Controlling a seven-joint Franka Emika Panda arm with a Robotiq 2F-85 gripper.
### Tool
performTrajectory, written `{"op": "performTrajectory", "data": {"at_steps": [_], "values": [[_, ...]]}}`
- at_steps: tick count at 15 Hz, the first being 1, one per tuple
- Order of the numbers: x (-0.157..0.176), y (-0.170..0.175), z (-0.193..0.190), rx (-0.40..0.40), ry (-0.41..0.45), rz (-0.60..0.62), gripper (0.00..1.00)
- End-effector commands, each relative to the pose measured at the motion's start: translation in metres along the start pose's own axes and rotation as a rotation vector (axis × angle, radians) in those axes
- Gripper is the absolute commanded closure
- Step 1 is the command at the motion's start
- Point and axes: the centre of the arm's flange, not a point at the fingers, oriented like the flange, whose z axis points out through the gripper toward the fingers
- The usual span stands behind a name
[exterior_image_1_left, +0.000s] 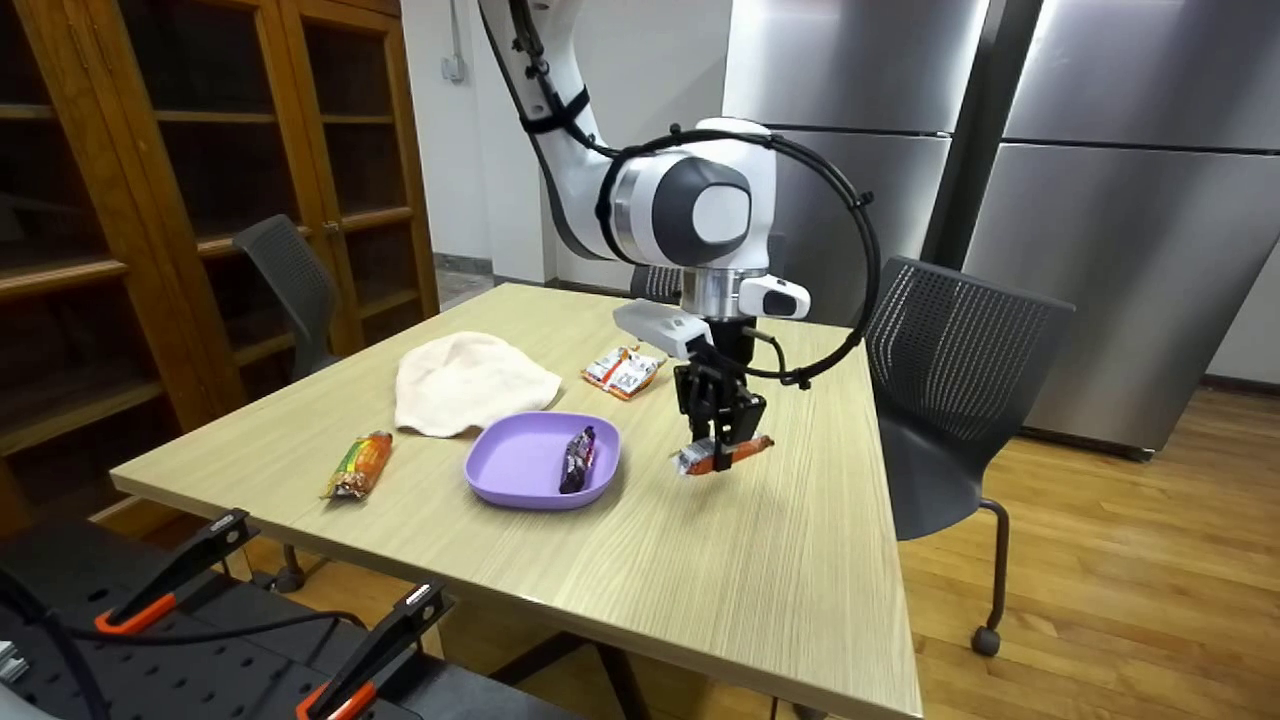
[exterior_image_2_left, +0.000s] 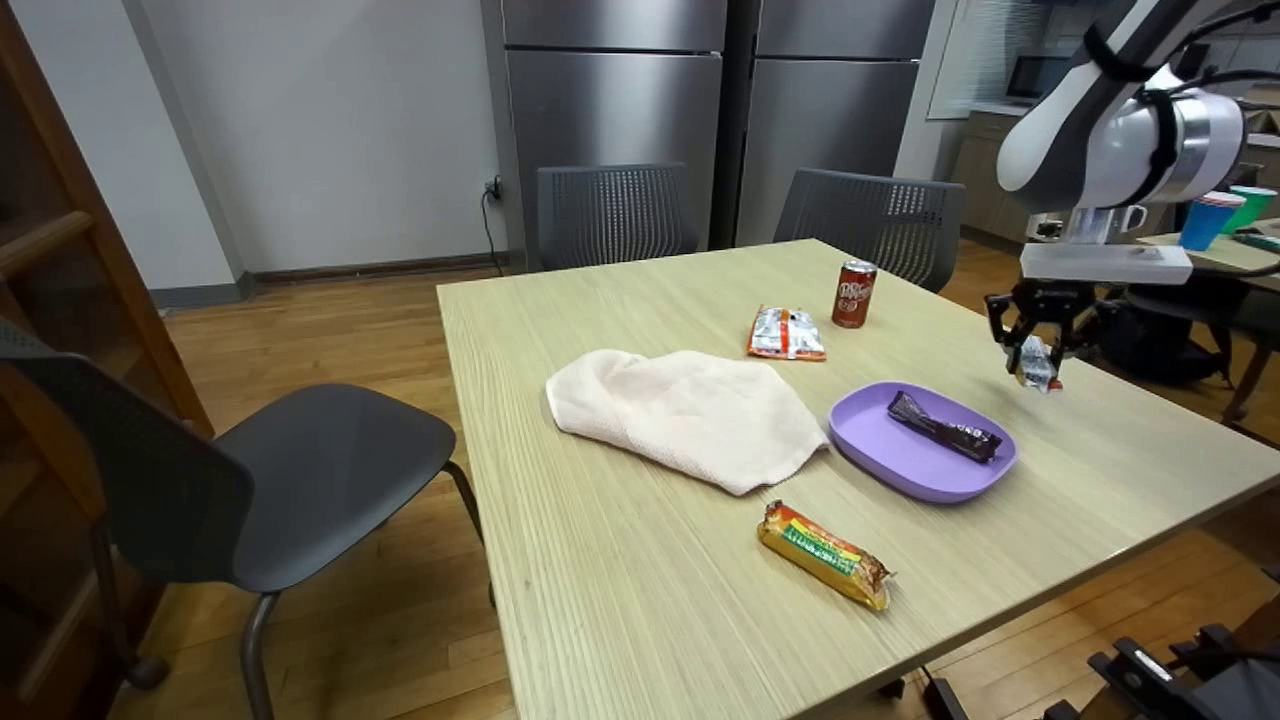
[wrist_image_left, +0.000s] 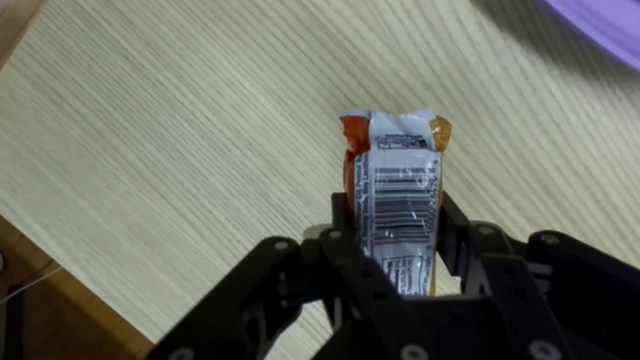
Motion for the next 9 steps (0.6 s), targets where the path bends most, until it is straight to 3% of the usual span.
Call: {"op": "performTrajectory", "data": {"at_steps": [1, 9], "values": [[-0.022, -0.022, -0.026, -0.001, 0.022, -0.152, 0.82], [-0.069, -0.082, -0.045, 0.031, 0.031, -0.419, 0.82]]}}
